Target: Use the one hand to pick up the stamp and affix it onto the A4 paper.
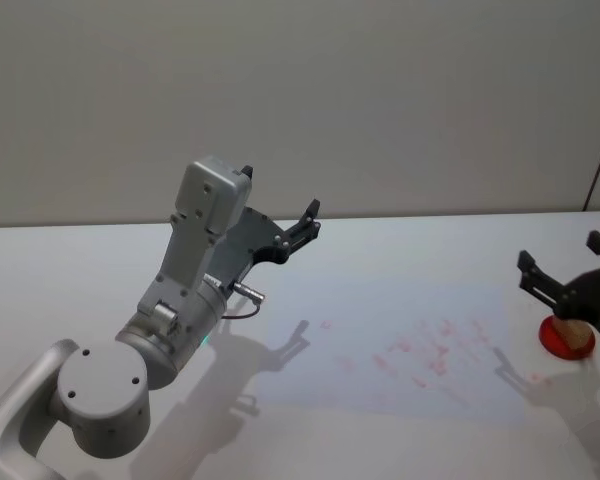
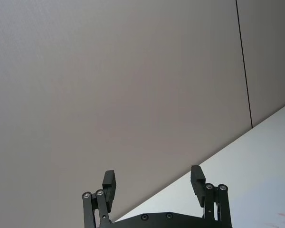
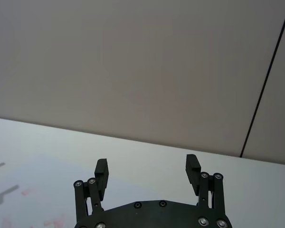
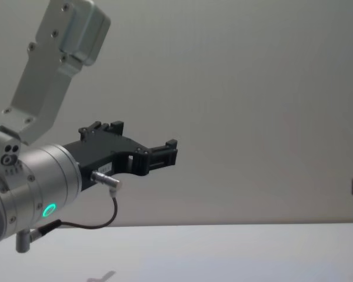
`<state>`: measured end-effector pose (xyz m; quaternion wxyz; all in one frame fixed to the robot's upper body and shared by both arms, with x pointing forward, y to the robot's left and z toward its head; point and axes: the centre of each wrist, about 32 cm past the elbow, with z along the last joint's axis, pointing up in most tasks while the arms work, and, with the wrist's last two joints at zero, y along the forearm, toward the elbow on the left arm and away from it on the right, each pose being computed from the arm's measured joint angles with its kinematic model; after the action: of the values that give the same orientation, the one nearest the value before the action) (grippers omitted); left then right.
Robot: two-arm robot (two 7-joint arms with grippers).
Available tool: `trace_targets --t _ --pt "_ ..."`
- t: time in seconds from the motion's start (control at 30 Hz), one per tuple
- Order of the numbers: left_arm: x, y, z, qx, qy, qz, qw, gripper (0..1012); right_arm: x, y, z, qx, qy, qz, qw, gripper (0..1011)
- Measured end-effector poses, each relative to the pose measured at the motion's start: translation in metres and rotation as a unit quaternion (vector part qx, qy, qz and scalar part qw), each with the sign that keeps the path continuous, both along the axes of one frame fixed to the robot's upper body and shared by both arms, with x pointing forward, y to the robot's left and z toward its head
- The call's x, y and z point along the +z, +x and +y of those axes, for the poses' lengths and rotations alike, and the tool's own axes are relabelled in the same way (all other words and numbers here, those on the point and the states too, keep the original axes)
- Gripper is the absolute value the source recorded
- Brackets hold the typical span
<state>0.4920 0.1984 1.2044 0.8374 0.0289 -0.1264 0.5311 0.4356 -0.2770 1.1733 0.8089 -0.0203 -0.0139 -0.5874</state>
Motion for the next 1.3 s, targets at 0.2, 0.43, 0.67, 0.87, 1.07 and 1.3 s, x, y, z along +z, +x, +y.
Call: trace_targets --t 0.2,0.43,0.67,0.87,1.07,1.3 --pt "0.0 0.0 0.0 0.0 0.0 0.0 1.0 1001 -0.009 -0.004 -0.016 -0.008 -0.014 0.017 0.9997 1001" --pt "0.0 0.0 0.0 0.0 0.0 0.0 1.0 1001 -0.018 -0.006 -0.031 -0.017 -0.029 0.032 0.9989 1001" --pt "0.0 0.0 0.0 0.0 0.0 0.0 1.0 1001 -0.025 -0.005 -0.04 -0.019 -0.042 0.044 0.9979 1001" --pt "0.0 0.0 0.0 0.0 0.0 0.0 1.0 1001 -0.031 -0.004 -0.045 -0.017 -0.052 0.058 0.9968 1001" --pt "0.0 0.0 0.0 0.0 0.0 0.0 1.0 1001 -0.036 -0.001 -0.047 -0.016 -0.057 0.069 0.9959 1001" --pt "0.0 0.0 0.0 0.0 0.0 0.0 1.0 1001 -0.042 0.002 -0.046 -0.016 -0.058 0.081 0.9949 1001"
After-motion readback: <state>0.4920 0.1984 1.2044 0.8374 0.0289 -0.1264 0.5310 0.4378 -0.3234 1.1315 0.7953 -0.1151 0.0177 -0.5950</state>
